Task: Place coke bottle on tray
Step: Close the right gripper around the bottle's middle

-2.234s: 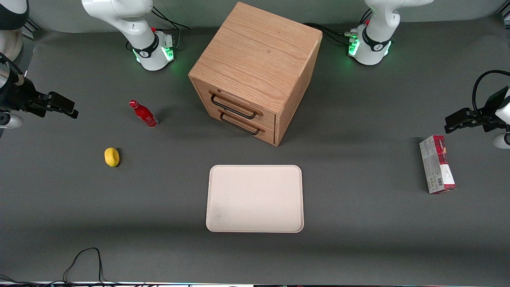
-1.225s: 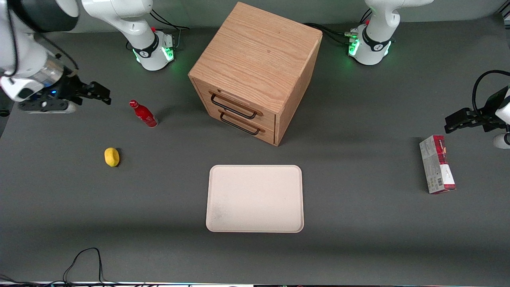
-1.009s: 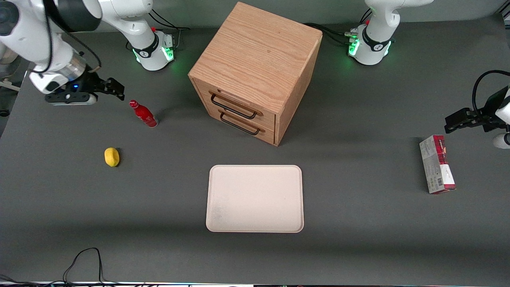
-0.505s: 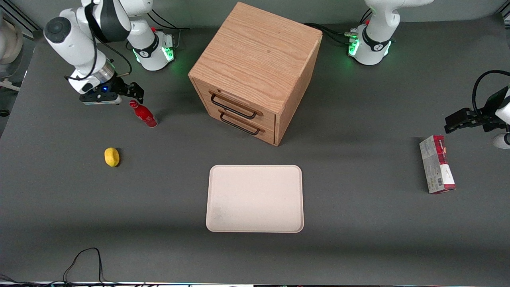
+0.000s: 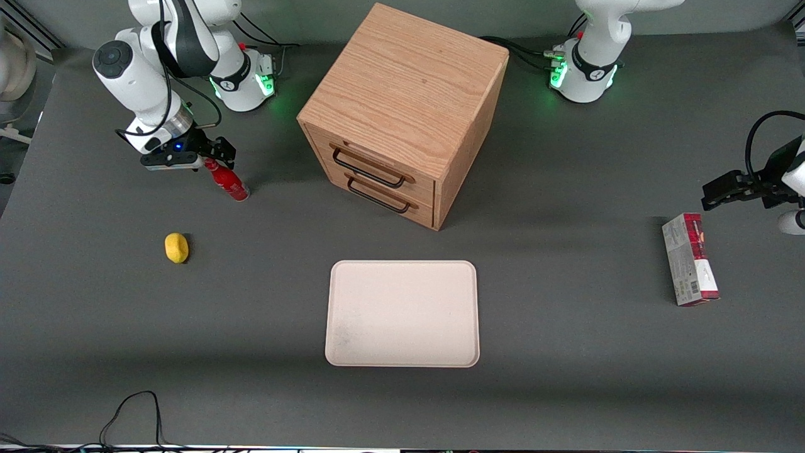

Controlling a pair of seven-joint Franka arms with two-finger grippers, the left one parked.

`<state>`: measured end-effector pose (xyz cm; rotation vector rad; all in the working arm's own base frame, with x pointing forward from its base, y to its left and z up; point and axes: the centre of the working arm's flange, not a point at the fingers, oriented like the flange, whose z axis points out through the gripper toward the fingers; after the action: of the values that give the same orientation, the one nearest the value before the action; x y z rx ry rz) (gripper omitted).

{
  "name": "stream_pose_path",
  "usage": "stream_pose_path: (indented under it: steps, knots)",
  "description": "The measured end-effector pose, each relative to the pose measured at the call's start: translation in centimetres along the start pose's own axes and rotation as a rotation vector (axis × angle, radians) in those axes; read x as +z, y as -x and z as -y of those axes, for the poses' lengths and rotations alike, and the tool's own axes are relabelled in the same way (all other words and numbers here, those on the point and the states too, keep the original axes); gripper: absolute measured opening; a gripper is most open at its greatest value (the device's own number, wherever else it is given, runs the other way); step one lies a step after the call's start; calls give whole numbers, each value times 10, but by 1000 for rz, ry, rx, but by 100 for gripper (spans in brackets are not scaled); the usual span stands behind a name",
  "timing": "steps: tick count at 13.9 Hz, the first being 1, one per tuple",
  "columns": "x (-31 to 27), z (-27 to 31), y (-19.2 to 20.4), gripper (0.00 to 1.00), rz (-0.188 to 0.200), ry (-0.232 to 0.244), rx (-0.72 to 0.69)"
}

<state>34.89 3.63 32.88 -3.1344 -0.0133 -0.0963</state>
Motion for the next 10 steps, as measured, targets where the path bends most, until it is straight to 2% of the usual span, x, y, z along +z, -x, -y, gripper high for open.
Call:
stream_pose_path:
  steps: [5,6,10]
  knots:
    - [13,0,1,96,28,2,-2]
    - [14,0,1,89,32,2,-2]
    - [21,-1,2,43,52,3,0]
